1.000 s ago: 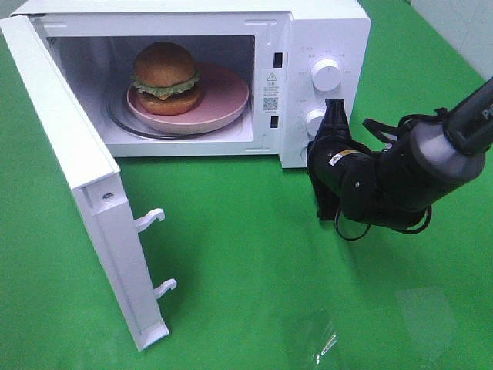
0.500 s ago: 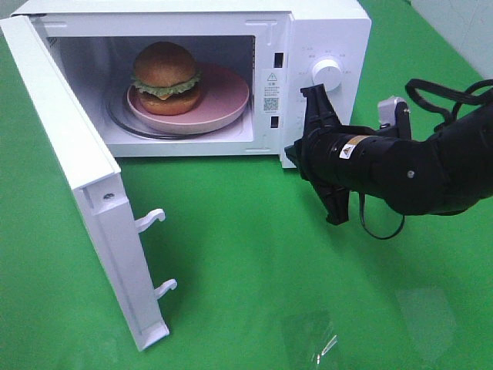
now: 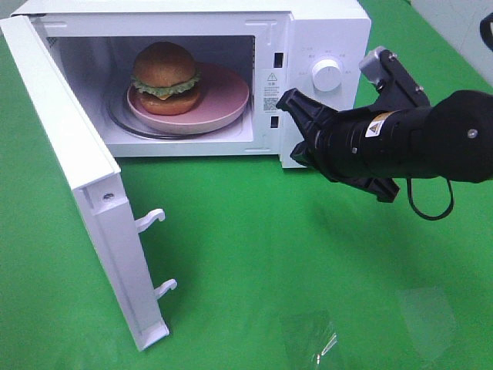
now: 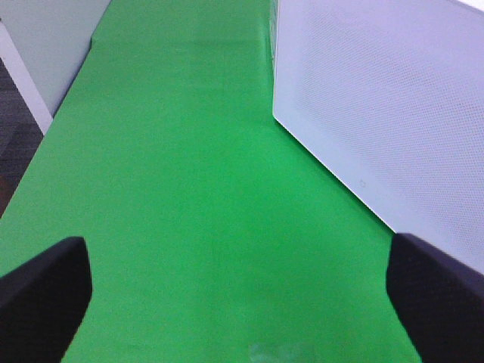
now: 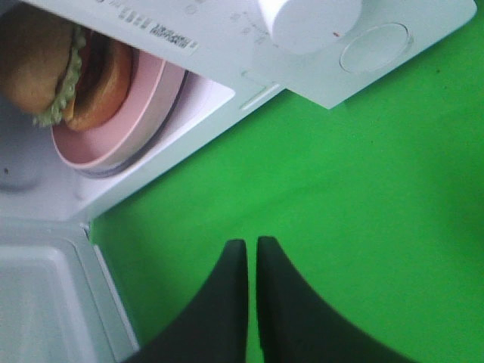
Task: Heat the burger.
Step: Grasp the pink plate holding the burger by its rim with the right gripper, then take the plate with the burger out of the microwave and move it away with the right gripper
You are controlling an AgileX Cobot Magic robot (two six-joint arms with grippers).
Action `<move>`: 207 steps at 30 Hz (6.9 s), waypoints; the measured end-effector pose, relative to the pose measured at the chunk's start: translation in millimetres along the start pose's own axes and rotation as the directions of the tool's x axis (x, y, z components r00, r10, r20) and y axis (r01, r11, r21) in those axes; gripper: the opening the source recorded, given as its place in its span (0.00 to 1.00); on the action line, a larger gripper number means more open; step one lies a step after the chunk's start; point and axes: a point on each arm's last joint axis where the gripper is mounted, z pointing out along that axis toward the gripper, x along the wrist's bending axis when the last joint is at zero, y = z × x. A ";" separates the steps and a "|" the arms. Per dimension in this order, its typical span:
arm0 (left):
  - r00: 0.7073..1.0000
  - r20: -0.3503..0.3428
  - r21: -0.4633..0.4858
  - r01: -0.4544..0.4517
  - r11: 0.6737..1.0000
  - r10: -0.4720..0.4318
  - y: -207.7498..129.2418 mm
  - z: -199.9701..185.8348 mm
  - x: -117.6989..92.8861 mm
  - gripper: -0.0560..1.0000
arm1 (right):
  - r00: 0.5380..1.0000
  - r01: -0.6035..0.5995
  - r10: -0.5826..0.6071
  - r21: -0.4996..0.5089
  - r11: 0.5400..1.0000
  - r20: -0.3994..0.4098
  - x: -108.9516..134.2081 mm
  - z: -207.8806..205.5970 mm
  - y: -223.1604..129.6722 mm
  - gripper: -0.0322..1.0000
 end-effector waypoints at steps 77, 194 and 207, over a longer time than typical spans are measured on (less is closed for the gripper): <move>1.000 0.000 0.000 0.000 1.000 0.000 0.0 0.0 0.0 0.98 | -0.604 0.774 -0.771 0.082 -0.628 -0.204 71.4 18.8 36.7 0.98; 1.000 -0.007 0.000 -0.004 1.000 0.004 0.0 0.0 0.6 0.98 | -0.557 0.800 -0.769 0.044 -0.598 -0.314 96.2 188.5 -4.1 0.15; 1.000 -0.007 0.000 -0.004 1.000 0.004 0.0 0.0 0.6 0.98 | -0.652 0.733 -0.697 -0.014 -0.680 -0.298 82.0 160.7 -10.0 0.15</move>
